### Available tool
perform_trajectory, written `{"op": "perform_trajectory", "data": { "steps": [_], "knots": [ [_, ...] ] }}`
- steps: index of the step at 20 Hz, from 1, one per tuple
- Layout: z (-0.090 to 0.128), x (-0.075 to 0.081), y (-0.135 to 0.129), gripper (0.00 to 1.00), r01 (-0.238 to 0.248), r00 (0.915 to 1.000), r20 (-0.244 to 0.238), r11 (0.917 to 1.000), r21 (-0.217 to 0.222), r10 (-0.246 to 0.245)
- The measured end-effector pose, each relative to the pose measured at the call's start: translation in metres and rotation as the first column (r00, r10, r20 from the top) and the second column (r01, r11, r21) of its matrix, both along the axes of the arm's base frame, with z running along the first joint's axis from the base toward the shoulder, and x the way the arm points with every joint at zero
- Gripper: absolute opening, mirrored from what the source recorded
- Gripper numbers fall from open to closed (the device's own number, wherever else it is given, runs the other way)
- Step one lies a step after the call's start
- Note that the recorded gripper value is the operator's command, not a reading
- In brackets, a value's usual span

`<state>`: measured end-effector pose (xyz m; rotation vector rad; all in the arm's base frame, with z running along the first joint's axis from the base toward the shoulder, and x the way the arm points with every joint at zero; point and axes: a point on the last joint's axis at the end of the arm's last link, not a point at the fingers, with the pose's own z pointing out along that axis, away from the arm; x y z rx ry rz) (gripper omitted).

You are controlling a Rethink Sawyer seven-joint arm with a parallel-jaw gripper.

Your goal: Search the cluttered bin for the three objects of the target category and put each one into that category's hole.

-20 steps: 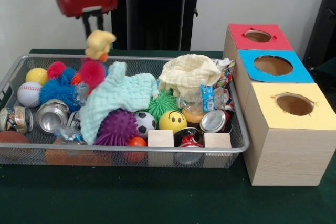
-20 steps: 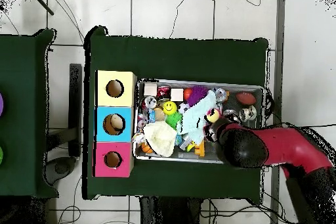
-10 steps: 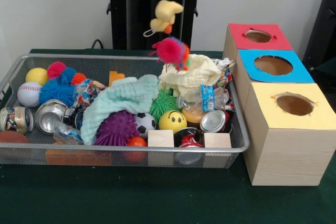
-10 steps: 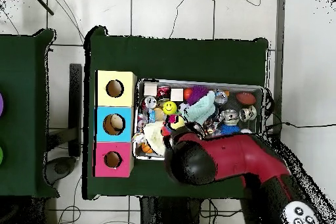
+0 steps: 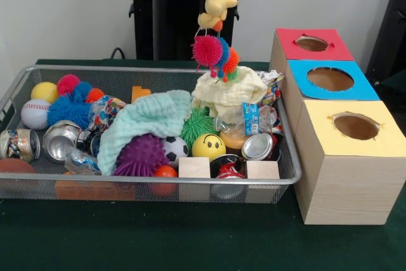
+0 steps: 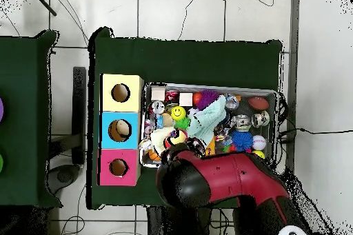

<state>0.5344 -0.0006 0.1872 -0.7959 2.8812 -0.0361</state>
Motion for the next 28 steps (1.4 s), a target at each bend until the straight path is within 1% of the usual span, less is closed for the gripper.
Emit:
{"op": "perform_trajectory", "data": {
  "steps": [11, 15, 17, 19, 21, 24, 25, 28],
  "knots": [
    [-0.015, -0.011, -0.02, 0.0, 0.062, 0.9979, -0.02, 0.9981, 0.0, -0.062],
    [-0.02, -0.012, -0.021, 0.0, 0.068, 0.9973, -0.029, 0.9977, 0.006, -0.067],
    [-0.023, -0.011, -0.021, 0.0, 0.069, 0.9971, -0.032, 0.9976, 0.011, -0.069],
    [-0.028, -0.005, -0.021, 0.0, 0.072, 0.9969, -0.035, 0.9972, 0.022, -0.071],
    [-0.029, -0.004, -0.021, 0.0, 0.073, 0.9968, -0.035, 0.9971, 0.025, -0.072],
    [-0.033, 0.006, -0.023, 0.0, 0.079, 0.9965, -0.029, 0.9962, 0.035, -0.078],
    [-0.036, 0.014, -0.024, 1.0, 0.085, 0.9962, -0.024, 0.9955, 0.042, -0.084],
    [-0.037, 0.017, -0.025, 1.0, 0.087, 0.996, -0.022, 0.9952, 0.046, -0.086]
  ]
}}
